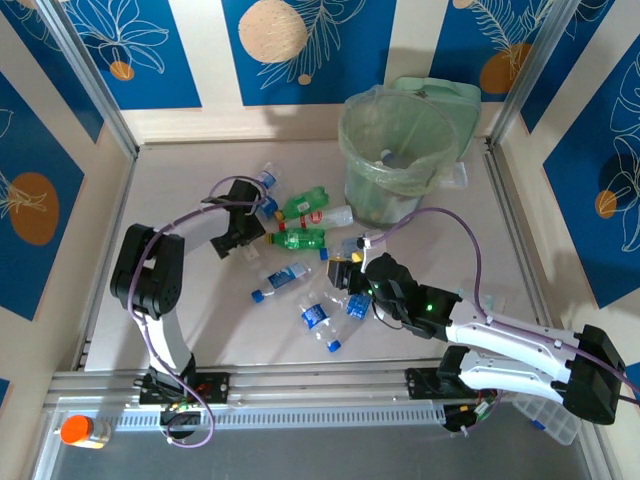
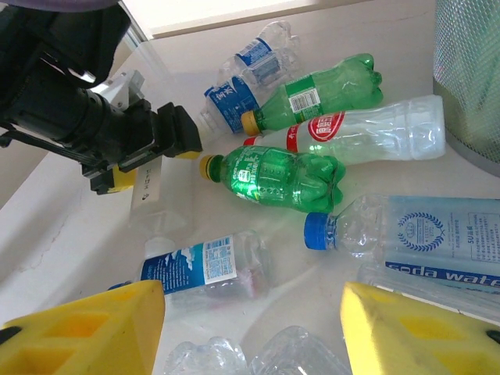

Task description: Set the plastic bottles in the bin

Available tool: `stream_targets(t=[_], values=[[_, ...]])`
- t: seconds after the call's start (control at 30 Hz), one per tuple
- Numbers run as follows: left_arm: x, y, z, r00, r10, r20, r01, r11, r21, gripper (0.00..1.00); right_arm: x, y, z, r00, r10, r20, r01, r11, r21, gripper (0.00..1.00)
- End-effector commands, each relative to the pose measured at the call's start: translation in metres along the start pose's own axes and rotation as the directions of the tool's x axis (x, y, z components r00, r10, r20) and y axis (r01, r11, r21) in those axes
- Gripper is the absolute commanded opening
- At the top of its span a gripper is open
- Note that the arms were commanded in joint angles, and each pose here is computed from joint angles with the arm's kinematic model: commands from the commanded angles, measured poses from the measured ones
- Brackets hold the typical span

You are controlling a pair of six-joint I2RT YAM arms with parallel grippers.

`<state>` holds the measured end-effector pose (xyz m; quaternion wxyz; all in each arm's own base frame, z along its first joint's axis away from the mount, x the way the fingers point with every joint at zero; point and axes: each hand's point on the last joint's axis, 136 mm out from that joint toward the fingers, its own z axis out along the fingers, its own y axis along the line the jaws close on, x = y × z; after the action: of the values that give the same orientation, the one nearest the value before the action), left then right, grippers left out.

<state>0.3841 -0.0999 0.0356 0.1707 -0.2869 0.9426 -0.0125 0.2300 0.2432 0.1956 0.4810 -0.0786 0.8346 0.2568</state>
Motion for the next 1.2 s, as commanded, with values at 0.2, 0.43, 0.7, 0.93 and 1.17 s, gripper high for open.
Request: stream_targets(t=[0.2, 0.43, 0.7, 0.93, 1.17], values=[[-0.011, 0.001, 0.006, 1.000, -0.029, 0.011, 0.028, 0.999, 0.019, 0.65, -0.015, 0.003, -0.003, 0.999, 0.013, 0.042, -0.014, 1.000, 0.007, 0.62], [-0.018, 0.005, -0.007, 0.999, -0.031, 0.045, 0.030, 0.999, 0.039, 0.52, -0.012, 0.003, 0.000, 1.000, 0.009, 0.028, -0.009, 1.000, 0.011, 0.62], [-0.031, 0.016, -0.072, 0.980, -0.057, 0.193, 0.032, 0.991, 0.130, 0.45, -0.012, 0.008, -0.001, 1.000, 0.010, 0.022, -0.010, 1.000, -0.016, 0.62], [-0.014, -0.002, -0.154, 0.915, 0.030, 0.402, -0.184, 0.918, 0.352, 0.37, -0.012, 0.019, -0.007, 0.999, -0.020, 0.037, 0.024, 0.995, -0.092, 0.62], [0.070, -0.061, -0.201, 0.850, 0.197, 0.489, -0.502, 0.587, 0.635, 0.38, -0.007, 0.037, -0.009, 0.998, -0.062, 0.025, 0.066, 0.975, -0.214, 0.61]])
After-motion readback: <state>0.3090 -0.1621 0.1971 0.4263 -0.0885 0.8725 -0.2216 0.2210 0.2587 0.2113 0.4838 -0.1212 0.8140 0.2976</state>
